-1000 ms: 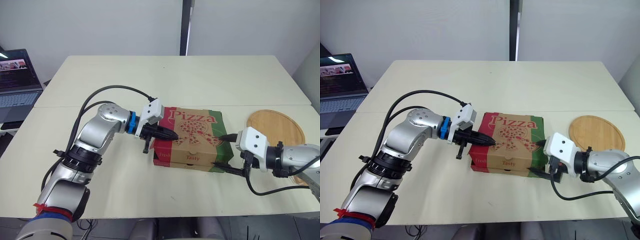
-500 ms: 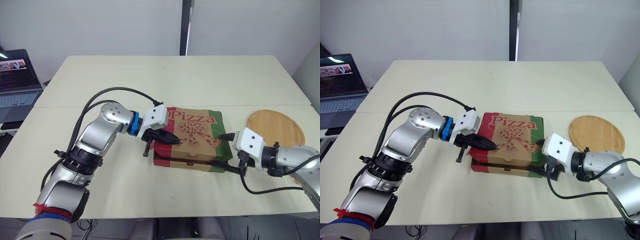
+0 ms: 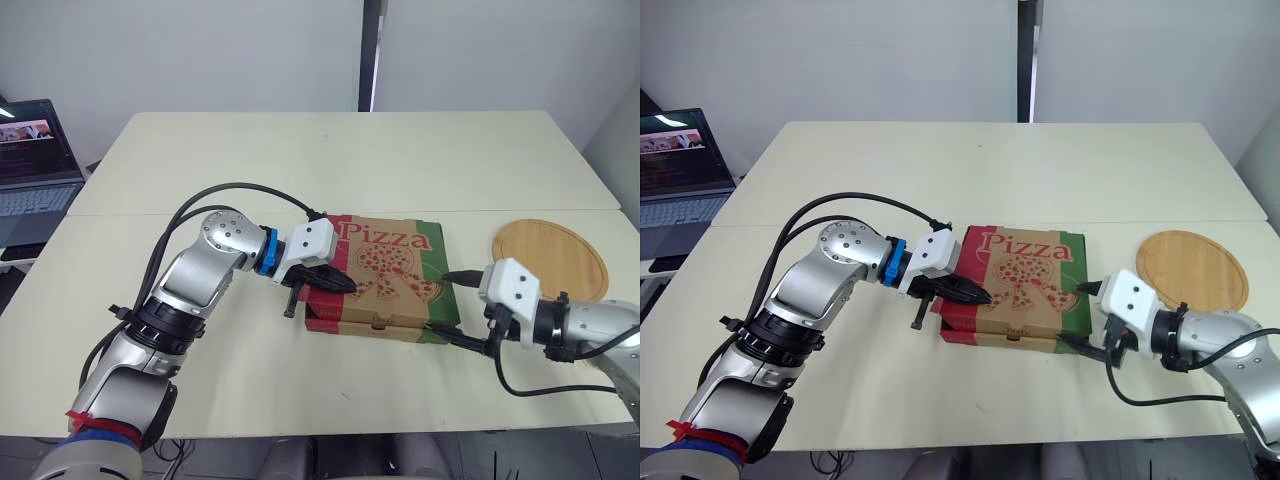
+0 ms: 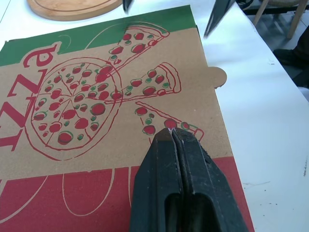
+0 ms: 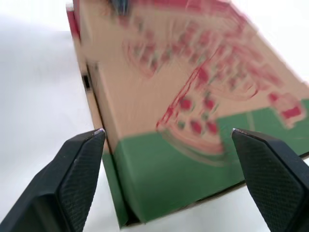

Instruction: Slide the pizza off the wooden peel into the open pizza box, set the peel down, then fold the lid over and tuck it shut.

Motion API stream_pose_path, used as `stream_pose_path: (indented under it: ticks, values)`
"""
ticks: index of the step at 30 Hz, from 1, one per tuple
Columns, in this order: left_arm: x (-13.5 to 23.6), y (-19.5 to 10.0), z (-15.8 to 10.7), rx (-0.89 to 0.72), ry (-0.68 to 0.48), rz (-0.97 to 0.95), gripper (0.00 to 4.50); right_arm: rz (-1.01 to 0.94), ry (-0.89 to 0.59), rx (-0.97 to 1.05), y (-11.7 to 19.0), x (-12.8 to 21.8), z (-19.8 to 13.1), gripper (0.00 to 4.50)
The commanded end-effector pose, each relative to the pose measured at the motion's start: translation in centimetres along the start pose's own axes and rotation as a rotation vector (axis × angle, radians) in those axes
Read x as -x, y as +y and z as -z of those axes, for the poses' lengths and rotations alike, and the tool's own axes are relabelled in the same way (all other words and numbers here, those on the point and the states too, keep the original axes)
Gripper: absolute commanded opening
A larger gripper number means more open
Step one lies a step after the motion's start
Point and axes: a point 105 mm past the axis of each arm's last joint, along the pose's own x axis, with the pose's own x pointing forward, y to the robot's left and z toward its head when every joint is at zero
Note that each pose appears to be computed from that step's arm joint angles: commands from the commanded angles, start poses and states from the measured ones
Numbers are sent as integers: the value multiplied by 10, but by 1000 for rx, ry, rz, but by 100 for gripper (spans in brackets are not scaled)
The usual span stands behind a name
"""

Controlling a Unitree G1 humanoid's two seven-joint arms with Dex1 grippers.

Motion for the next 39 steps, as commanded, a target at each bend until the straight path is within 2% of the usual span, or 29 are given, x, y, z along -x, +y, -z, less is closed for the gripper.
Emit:
stream_pose_path:
  ticks: [1, 4, 8, 12, 15, 19, 22, 31, 39]
  values:
    - [-1, 0, -1, -16, 4, -5, 0, 5, -74, 5, -1, -8, -20, 445]
    - [-1, 2, -3, -22, -4, -11, 0, 18, -73, 27, -5, -36, -24, 384]
    - [4, 8, -11, -28, -45, -46, 0, -17, -84, 63, 1, -65, -30, 258]
    - [28, 16, -16, -5, -69, -115, 0, -46, -79, 95, 5, -73, -31, 124]
    - [54, 21, -3, 4, 3, -168, 0, -52, -79, 106, 5, -73, -32, 20]
    - [88, 18, 21, 38, 126, -200, 0, -58, -76, 114, 5, -72, -31, 9]
    - [96, 9, 36, 55, 194, -176, 0, -65, -74, 117, 6, -72, -31, 9]
    - [57, -4, 35, 50, 132, -104, 0, -81, -75, 122, 8, -73, -32, 9]
    - [49, -4, 27, 45, 92, -96, 0, -85, -73, 118, 9, -75, -30, 9]
